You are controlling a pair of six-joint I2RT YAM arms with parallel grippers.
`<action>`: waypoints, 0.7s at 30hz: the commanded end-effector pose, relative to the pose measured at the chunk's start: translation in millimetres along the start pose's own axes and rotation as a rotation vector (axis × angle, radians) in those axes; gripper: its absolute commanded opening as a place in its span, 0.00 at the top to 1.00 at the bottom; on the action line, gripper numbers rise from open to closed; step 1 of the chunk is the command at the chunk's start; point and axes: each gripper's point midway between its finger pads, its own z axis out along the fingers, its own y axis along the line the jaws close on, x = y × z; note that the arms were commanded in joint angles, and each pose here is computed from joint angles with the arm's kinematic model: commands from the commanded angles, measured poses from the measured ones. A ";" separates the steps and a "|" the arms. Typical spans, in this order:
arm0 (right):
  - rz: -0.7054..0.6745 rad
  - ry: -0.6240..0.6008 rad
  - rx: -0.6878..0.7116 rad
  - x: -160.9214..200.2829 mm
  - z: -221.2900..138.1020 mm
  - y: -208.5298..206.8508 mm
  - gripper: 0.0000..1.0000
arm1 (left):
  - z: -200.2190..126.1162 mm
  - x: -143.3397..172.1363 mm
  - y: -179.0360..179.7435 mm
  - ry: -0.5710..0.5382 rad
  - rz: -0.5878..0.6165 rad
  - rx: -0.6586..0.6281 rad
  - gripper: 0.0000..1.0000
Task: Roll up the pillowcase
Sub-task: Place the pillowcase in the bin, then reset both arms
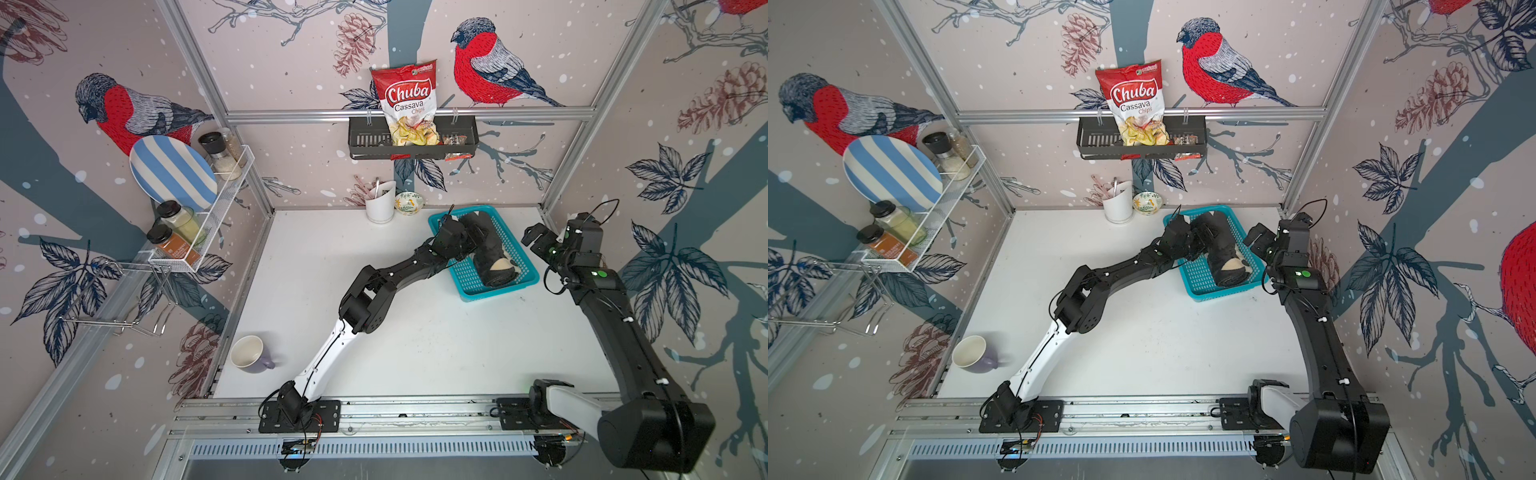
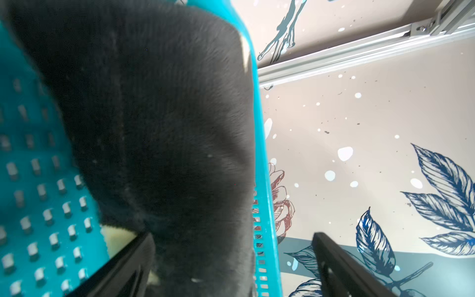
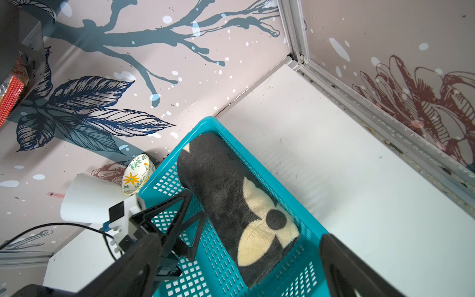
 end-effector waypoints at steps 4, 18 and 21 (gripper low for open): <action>0.015 -0.050 0.007 -11.0 -3.3 -1.7 0.00 | -26.5 -6.5 3.1 -0.020 -0.034 -0.184 0.02; -0.259 -0.101 -0.095 29.3 3.0 40.4 0.00 | -158.6 -58.5 -27.9 -0.236 0.447 -0.433 0.01; -0.320 -0.123 -0.078 55.0 16.2 37.2 0.00 | -216.0 -82.3 -7.7 -0.370 0.540 -0.568 0.01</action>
